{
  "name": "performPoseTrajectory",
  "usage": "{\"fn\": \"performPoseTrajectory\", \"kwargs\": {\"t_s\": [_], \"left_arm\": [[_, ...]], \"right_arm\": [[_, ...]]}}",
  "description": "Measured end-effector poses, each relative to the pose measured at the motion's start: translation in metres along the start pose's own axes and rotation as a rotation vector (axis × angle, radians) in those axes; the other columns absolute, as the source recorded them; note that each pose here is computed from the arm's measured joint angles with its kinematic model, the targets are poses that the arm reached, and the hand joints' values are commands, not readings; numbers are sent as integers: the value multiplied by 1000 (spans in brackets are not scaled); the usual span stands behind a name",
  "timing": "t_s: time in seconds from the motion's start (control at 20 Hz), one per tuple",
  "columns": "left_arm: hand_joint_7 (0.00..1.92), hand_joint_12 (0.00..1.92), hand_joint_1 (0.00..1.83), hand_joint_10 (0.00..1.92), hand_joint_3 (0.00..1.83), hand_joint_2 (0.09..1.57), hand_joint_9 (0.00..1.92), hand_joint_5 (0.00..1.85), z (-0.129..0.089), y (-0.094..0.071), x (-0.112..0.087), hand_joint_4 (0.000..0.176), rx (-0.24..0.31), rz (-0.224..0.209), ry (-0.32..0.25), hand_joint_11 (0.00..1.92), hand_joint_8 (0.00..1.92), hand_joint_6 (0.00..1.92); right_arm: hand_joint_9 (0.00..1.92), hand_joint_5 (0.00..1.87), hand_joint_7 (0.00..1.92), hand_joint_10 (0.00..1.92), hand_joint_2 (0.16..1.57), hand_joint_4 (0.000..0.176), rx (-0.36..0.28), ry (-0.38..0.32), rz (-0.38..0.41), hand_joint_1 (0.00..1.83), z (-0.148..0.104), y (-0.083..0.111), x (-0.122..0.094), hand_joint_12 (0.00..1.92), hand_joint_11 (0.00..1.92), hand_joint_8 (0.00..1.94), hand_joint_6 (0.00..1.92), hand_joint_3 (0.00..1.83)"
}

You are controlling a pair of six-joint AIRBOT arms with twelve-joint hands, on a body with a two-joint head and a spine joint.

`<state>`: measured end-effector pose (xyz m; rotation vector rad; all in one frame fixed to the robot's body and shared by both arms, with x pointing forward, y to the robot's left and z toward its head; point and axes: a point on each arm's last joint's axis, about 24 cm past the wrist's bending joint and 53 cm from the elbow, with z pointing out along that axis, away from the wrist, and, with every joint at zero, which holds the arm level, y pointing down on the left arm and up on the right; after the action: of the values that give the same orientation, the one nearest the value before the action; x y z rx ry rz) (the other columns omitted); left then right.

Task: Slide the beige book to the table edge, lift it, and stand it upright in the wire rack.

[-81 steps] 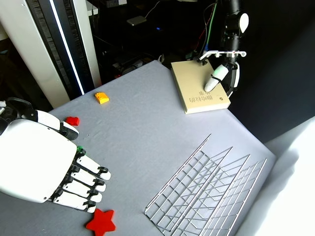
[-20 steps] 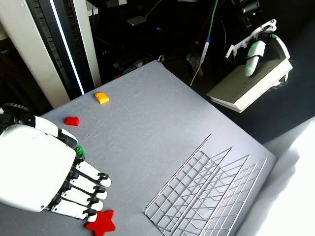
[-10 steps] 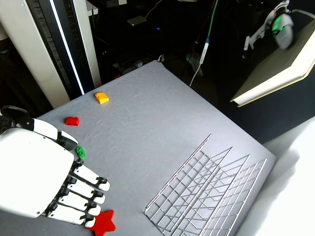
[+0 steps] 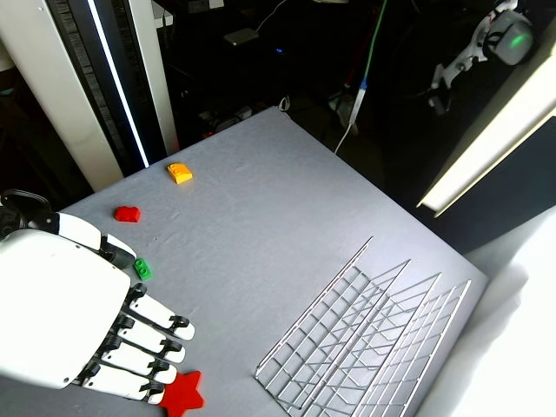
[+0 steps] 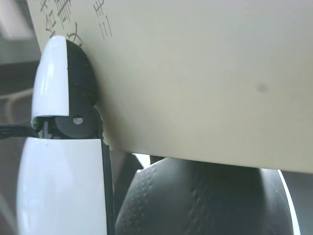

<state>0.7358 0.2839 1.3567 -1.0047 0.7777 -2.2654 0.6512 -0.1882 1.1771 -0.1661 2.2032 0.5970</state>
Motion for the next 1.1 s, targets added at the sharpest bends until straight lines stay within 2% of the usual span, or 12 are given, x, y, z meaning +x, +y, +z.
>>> {"fn": "performPoseTrajectory", "kwargs": {"t_s": [0.05,0.1,0.15,0.2,0.25,0.4,0.45,0.5,0.7,0.75,0.9,1.1], "left_arm": [[747,1597,1457,1373,0,1176,775,833,1,-1,3,0,12,-16,3,767,1304,1073],[751,1628,1478,1350,0,1170,776,838,2,-4,8,0,29,-41,7,769,1291,1056],[747,1629,1482,1350,0,1169,771,842,2,-3,13,0,35,-57,14,774,1290,1054],[765,1504,1381,1427,2,1183,784,843,1,0,19,0,34,-71,25,750,1308,1104],[748,1610,1462,1363,0,1174,774,836,2,5,24,0,30,-81,34,769,1293,1072],[700,1654,1480,1402,1,1184,735,823,14,20,39,0,39,-130,66,765,1344,1076],[695,1535,1374,1490,2,1204,747,834,18,27,45,0,33,-131,82,760,1385,1115],[710,1649,1459,1416,0,1189,737,838,20,35,47,0,26,-139,86,745,1336,1085],[677,1610,1480,1424,1,1189,719,783,27,55,48,0,15,-162,83,803,1398,1110],[670,1478,1372,1491,1,1212,747,805,28,58,49,0,13,-166,84,790,1440,1136],[707,1605,1480,1389,0,1182,735,797,28,75,44,0,16,-208,50,804,1341,1119],[712,1586,1482,1390,2,1178,737,795,32,86,41,0,16,-210,42,816,1341,1110]], "right_arm": [[195,182,192,3,1179,0,1,1,0,250,0,0,0,596,0,1,2,0],[195,180,191,2,1179,0,1,1,0,249,0,0,0,598,0,1,1,0],[185,168,181,0,1183,0,0,2,0,235,0,0,0,578,0,0,0,1],[204,186,200,6,1174,0,0,2,0,272,0,0,0,604,0,5,5,0],[207,190,204,6,1176,0,0,1,0,275,0,0,0,604,0,4,5,0],[217,202,216,3,1183,0,-1,1,-1,240,0,0,0,626,0,2,3,1],[215,195,211,2,1182,0,0,1,0,236,0,0,0,621,0,0,0,1],[218,197,214,2,1183,0,1,2,1,238,0,-1,0,597,0,1,1,0],[217,204,212,3,1182,0,2,2,1,238,0,-1,1,567,0,3,4,0],[229,222,228,5,1179,0,2,2,1,256,0,-1,1,603,0,5,7,0],[212,204,210,0,1185,0,2,2,2,237,0,-1,0,582,0,1,1,1],[218,193,210,5,1188,0,2,2,1,210,0,-1,0,578,0,5,3,2]]}}
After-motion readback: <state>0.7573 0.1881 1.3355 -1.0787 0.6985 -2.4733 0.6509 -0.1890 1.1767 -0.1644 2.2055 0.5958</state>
